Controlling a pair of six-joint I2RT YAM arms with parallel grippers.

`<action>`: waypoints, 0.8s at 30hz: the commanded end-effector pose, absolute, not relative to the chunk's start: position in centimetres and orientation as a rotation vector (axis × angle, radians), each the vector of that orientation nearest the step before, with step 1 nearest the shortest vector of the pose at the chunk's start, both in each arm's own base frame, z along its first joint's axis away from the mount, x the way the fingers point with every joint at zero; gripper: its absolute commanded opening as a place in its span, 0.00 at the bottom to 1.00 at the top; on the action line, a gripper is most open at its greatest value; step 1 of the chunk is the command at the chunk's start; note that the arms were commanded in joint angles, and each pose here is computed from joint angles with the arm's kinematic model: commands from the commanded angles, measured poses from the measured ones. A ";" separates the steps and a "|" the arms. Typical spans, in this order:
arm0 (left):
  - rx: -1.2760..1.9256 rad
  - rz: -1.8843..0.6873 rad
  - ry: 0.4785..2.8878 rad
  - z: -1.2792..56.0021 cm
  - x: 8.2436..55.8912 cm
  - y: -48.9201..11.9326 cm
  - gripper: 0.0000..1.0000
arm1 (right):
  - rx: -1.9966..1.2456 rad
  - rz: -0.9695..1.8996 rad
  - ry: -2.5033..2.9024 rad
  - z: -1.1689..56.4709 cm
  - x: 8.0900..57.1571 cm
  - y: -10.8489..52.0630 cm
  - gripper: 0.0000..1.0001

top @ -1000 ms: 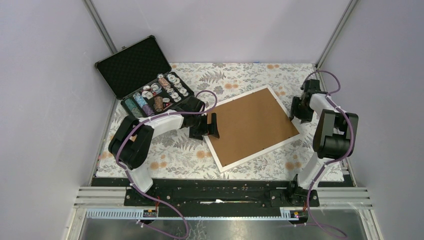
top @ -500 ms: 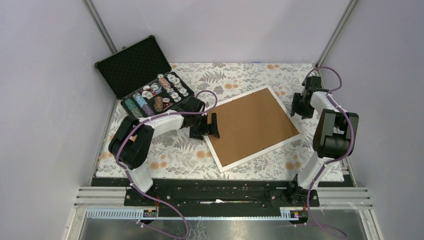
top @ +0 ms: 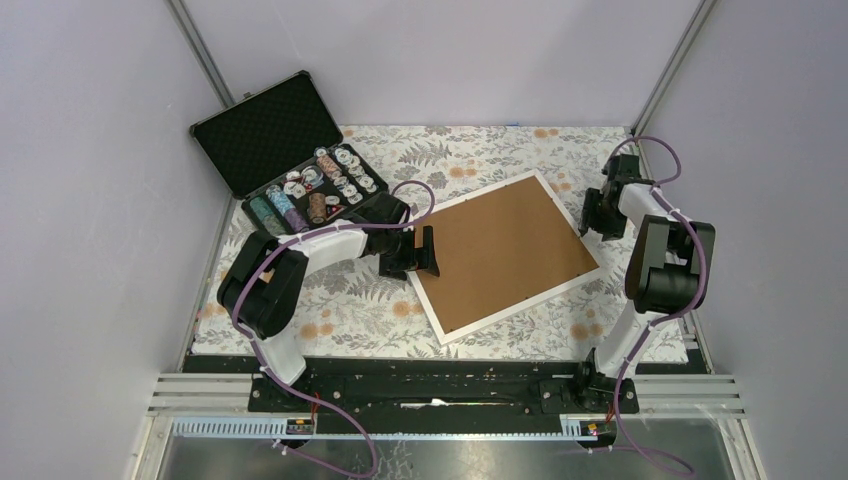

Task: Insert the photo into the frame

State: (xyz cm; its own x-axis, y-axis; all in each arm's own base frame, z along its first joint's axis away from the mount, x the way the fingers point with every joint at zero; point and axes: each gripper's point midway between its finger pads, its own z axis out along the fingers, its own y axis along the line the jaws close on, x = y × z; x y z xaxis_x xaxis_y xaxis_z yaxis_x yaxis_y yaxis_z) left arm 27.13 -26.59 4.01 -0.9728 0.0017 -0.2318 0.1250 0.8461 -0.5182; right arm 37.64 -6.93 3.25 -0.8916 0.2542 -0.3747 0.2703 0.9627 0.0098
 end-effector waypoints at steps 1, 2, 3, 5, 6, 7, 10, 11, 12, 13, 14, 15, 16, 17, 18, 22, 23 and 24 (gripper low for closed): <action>0.094 -0.819 2.789 3.8 27.5 -26.7 0.98 | 0.358 -0.085 2.803 1.6 36.6 -6.2 0.59; 0.095 -0.818 2.788 3.8 27.5 -26.7 0.98 | 0.348 -0.079 2.812 1.5 36.5 -5.8 0.59; 0.094 -0.818 2.789 3.8 27.5 -26.7 0.98 | 0.332 -0.077 2.824 1.4 36.3 -5.2 0.59; 0.096 -0.821 2.790 3.8 27.5 -26.7 0.98 | 0.341 -0.090 2.856 1.1 35.4 -4.7 0.60; 0.094 -0.821 2.790 3.8 27.5 -26.7 0.99 | 0.356 -0.089 2.863 1.1 35.1 -4.5 0.60; 0.095 -0.819 2.792 3.8 27.5 -26.7 0.99 | 0.367 -0.077 2.862 1.2 35.0 -4.3 0.60; 0.091 -0.822 2.793 3.7 27.6 -26.8 0.98 | 0.385 -0.042 2.855 1.1 34.6 -3.6 0.60; 0.091 -0.825 2.794 3.7 27.5 -26.8 0.98 | 0.398 -0.051 2.860 0.8 34.5 -3.7 0.60; 0.091 -0.827 2.797 3.7 27.5 -26.8 0.98 | 0.406 -0.048 2.870 0.5 34.4 -3.6 0.61; 0.093 -0.829 2.798 3.6 27.4 -26.9 0.99 | 0.416 -0.034 2.883 0.2 34.2 -3.4 0.60; 0.092 -0.825 2.795 3.7 27.5 -26.8 0.98 | 0.433 -0.021 2.888 -0.1 34.1 -3.2 0.61; 0.094 -0.820 2.794 3.7 27.5 -26.8 0.99 | 0.447 -0.017 2.882 -0.1 34.0 -3.1 0.61; 0.095 -0.814 2.795 3.6 27.5 -26.7 0.98 | 0.457 -0.009 2.858 0.1 34.3 -3.1 0.61; 0.096 -0.807 2.792 3.6 27.6 -26.6 0.98 | 0.460 0.012 2.818 0.8 34.8 -3.0 0.63; 0.097 -0.801 2.792 3.6 27.6 -26.6 0.98 | 0.461 0.039 2.781 1.7 35.5 -2.9 0.63; 0.095 -0.719 2.781 3.5 28.3 -25.9 0.99 | 0.428 -0.057 2.699 6.5 38.5 -4.6 0.68; 0.089 -0.689 2.775 3.4 28.7 -25.6 0.99 | 0.421 -0.127 2.704 7.1 38.9 -5.7 0.72; 0.084 -0.675 2.769 3.5 29.0 -25.5 0.99 | 0.403 -0.169 2.732 7.3 39.1 -6.4 0.74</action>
